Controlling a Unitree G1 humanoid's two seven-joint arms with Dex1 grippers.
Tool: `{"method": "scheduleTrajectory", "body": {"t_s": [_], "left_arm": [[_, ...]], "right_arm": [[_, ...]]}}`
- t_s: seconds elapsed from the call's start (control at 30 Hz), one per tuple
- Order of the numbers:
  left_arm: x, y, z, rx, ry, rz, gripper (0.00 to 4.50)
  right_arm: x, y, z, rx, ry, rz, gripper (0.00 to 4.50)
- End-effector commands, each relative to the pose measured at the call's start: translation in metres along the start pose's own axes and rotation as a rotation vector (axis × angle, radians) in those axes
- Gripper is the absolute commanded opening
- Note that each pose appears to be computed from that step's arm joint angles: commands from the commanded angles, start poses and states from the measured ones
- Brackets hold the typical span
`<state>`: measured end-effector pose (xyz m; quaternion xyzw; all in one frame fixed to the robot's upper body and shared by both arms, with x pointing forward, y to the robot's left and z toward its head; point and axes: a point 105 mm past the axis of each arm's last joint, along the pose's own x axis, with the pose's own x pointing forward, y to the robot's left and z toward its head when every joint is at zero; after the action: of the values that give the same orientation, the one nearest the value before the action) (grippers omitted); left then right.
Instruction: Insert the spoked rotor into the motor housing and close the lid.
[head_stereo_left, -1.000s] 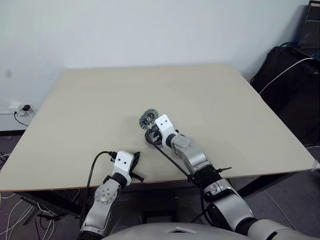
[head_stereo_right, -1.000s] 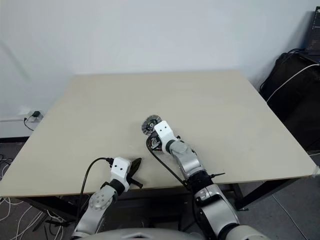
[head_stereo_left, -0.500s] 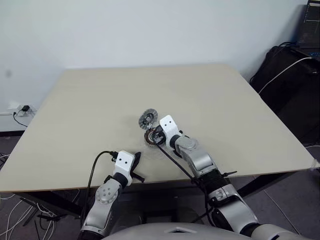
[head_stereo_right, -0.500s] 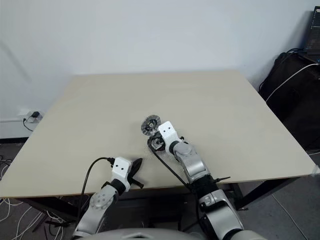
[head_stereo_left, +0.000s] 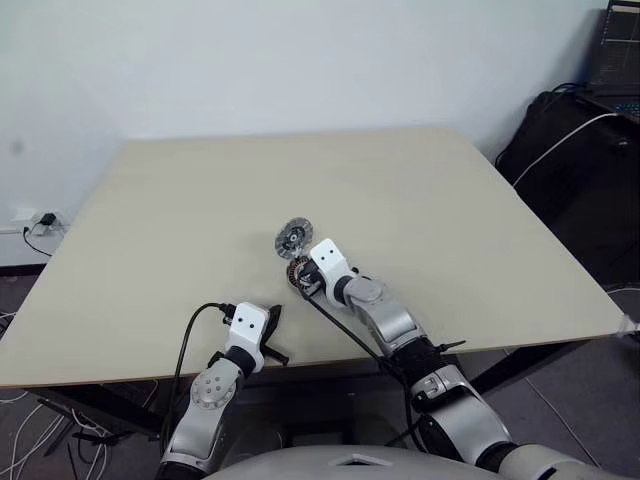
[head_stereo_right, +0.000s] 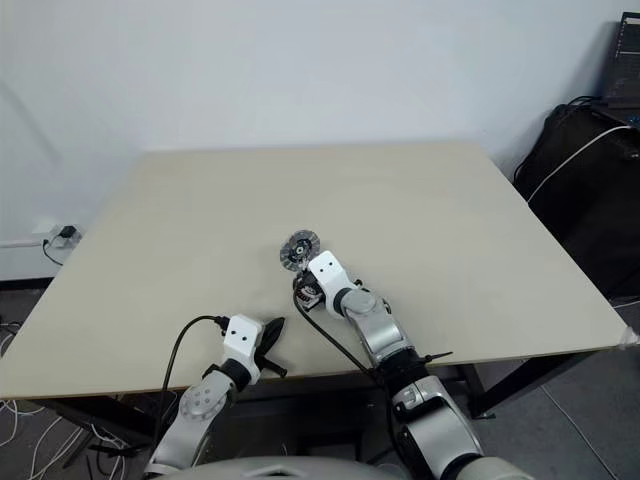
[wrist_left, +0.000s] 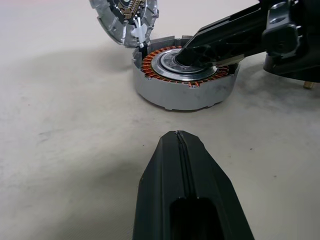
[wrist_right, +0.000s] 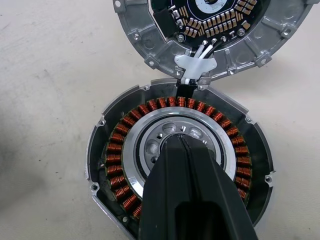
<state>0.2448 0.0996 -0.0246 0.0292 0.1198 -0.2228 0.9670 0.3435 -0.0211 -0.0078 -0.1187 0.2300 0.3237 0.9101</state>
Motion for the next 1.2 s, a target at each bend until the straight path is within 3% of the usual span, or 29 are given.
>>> {"method": "scheduleTrajectory", "body": {"t_s": [0.03, 0.37, 0.83, 1.2], "left_arm": [[0.002, 0.002, 0.018, 0.011, -0.063, 0.005, 0.00], [0.004, 0.002, 0.017, 0.006, -0.060, 0.005, 0.00], [0.004, 0.002, 0.014, -0.007, -0.055, 0.011, 0.00], [0.004, 0.004, 0.013, -0.002, -0.056, 0.020, 0.00]], "right_arm": [[0.003, -0.002, 0.012, -0.015, -0.031, -0.008, 0.02], [0.005, -0.002, 0.012, -0.020, -0.036, -0.010, 0.02], [0.002, -0.002, 0.037, -0.002, -0.161, -0.007, 0.02], [0.014, 0.002, 0.022, -0.047, -0.028, -0.015, 0.02]]}}
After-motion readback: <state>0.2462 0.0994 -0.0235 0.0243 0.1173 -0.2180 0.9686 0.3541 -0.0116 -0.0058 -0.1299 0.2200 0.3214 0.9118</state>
